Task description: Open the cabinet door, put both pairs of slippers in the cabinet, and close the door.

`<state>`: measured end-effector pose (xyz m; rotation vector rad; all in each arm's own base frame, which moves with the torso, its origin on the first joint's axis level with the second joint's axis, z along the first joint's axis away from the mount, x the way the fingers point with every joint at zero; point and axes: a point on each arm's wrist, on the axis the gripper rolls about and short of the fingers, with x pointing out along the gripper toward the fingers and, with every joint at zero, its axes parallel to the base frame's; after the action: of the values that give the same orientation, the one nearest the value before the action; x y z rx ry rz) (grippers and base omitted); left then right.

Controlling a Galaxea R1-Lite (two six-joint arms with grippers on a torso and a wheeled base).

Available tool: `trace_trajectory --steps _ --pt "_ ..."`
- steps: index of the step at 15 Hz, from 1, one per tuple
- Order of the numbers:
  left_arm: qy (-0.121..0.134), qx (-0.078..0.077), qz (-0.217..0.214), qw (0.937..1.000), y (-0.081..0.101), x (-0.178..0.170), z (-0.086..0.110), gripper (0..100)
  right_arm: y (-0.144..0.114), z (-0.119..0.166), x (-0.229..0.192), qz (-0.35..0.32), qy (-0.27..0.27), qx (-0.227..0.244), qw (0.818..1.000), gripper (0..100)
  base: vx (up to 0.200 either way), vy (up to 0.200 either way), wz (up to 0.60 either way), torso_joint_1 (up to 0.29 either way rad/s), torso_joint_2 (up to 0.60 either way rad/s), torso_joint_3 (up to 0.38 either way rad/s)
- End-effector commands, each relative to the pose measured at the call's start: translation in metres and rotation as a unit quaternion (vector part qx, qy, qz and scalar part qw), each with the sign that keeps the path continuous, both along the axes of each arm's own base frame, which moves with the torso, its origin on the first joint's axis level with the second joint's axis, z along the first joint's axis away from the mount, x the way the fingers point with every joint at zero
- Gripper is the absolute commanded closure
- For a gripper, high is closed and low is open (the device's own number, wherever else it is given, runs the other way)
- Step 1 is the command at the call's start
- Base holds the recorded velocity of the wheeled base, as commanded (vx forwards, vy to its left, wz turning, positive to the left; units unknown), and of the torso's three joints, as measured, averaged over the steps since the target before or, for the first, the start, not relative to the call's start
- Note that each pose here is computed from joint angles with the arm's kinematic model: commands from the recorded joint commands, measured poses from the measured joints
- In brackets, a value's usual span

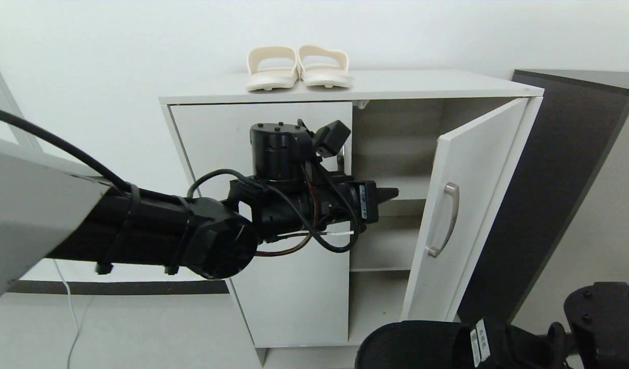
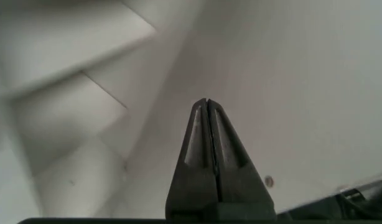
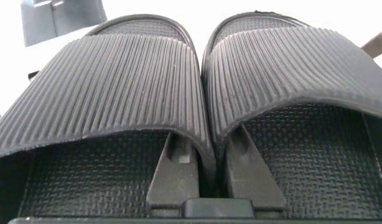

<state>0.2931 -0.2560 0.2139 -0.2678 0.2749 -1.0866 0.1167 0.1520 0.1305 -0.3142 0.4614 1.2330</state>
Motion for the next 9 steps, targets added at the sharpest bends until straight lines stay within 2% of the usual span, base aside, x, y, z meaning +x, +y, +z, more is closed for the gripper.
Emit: trace_trajectory --steps 1,4,7,9 --pt "0.012 0.011 -0.008 0.9998 -0.018 0.002 -0.016 100 -0.001 -0.001 -0.005 0.009 0.0 0.0 1.0 100 -0.2 0.0 0.0 -0.002 0.01 0.007" --pt "0.01 0.013 -0.04 0.9991 -0.042 -0.021 -0.016 100 -0.002 -0.003 -0.01 0.022 -0.004 -0.004 1.0 100 -0.2 0.0 0.0 -0.004 0.0 0.004" --pt "-0.016 -0.014 -0.052 0.9985 -0.058 -0.039 -0.012 100 -0.002 -0.003 -0.011 0.027 -0.003 -0.004 1.0 100 -0.2 0.0 0.0 -0.002 0.01 0.002" --pt "-0.019 -0.016 -0.051 0.9984 -0.059 -0.04 -0.013 100 -0.002 -0.004 -0.01 0.027 -0.002 -0.005 1.0 100 0.0 0.0 0.0 0.0 0.0 0.0"
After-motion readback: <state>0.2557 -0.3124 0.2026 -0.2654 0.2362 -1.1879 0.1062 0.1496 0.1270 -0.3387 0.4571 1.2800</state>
